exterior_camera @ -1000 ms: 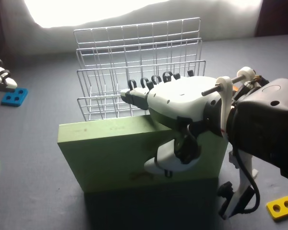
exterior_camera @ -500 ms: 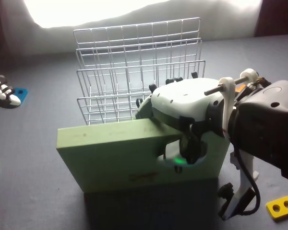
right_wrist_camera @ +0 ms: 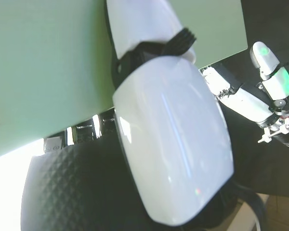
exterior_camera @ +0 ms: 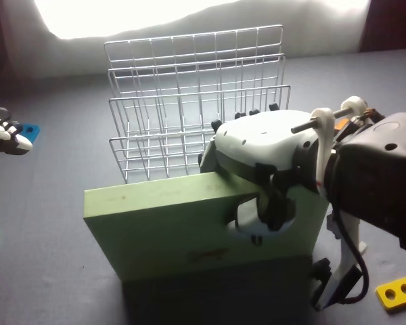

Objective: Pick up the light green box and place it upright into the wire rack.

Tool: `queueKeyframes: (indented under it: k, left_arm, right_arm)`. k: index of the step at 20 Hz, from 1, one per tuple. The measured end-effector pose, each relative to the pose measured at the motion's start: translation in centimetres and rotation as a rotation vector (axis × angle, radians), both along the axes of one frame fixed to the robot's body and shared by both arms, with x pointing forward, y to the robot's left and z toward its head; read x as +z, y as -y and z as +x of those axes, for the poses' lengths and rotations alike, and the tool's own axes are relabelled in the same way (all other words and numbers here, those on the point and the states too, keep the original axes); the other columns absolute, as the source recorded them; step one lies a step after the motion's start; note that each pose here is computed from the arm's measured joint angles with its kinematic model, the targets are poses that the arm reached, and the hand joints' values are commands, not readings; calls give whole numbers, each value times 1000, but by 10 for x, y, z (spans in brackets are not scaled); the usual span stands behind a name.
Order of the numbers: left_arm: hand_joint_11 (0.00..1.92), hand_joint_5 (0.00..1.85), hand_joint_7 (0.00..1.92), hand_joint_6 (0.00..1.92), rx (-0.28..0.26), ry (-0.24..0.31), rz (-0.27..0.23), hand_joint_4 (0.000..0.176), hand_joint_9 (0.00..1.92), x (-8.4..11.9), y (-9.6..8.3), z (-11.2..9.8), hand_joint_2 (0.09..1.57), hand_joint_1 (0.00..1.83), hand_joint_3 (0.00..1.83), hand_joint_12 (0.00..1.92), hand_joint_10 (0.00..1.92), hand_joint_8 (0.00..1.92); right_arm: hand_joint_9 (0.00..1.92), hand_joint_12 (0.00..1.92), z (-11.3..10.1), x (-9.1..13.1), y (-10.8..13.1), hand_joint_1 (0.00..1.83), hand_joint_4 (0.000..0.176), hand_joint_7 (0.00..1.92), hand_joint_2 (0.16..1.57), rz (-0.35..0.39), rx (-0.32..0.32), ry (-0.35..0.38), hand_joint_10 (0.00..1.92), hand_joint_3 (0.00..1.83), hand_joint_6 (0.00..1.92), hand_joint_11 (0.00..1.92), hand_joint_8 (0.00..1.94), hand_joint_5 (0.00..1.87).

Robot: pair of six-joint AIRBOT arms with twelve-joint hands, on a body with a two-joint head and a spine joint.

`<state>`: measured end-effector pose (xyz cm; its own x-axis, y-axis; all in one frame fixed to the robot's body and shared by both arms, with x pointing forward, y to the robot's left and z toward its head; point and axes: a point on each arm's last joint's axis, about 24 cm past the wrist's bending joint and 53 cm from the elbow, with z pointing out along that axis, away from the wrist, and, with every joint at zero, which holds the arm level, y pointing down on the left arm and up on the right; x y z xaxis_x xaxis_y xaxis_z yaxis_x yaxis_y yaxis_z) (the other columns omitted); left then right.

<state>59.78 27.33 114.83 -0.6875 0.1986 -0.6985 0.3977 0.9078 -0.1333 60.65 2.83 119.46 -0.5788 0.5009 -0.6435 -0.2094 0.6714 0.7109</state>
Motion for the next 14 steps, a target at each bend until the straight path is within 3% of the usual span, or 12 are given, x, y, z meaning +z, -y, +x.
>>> queueKeyframes:
  k: [2,4,6,8,11,14]
  left_arm:
    - [0,163,201,4,9,-8,-14,0,255,0,1,-1,1370,384,0,895,5,3]
    - [0,167,205,4,20,-15,-28,0,253,0,2,-1,1365,397,0,884,3,3]
    - [0,167,197,2,24,-16,-26,0,242,0,2,-1,1367,404,0,855,2,0]
    - [0,163,195,1,27,-13,-18,0,247,0,0,0,1365,403,0,841,3,1]
    - [0,186,211,7,21,-10,-11,0,264,0,3,-1,1360,409,0,876,7,4]
    - [0,177,192,3,17,-8,-9,0,230,0,5,-2,1368,405,1,820,0,1]
  right_arm:
    - [706,1763,4,9,5,1357,0,889,1174,10,-14,10,1492,0,985,388,1240,888]
    - [716,1759,11,34,13,1357,0,890,1172,-2,-21,83,1482,0,988,399,1235,889]
    - [746,1772,16,47,18,1358,0,929,1156,0,-31,114,1491,0,898,399,1176,937]
    - [713,1770,17,61,20,1357,0,894,1173,19,-36,130,1497,1,1007,380,1219,876]
    - [713,1781,20,95,22,1359,0,907,1169,61,-45,188,1499,0,954,392,1206,896]
    - [762,1739,20,108,24,1362,0,950,1148,78,-46,206,1471,1,886,416,1153,936]
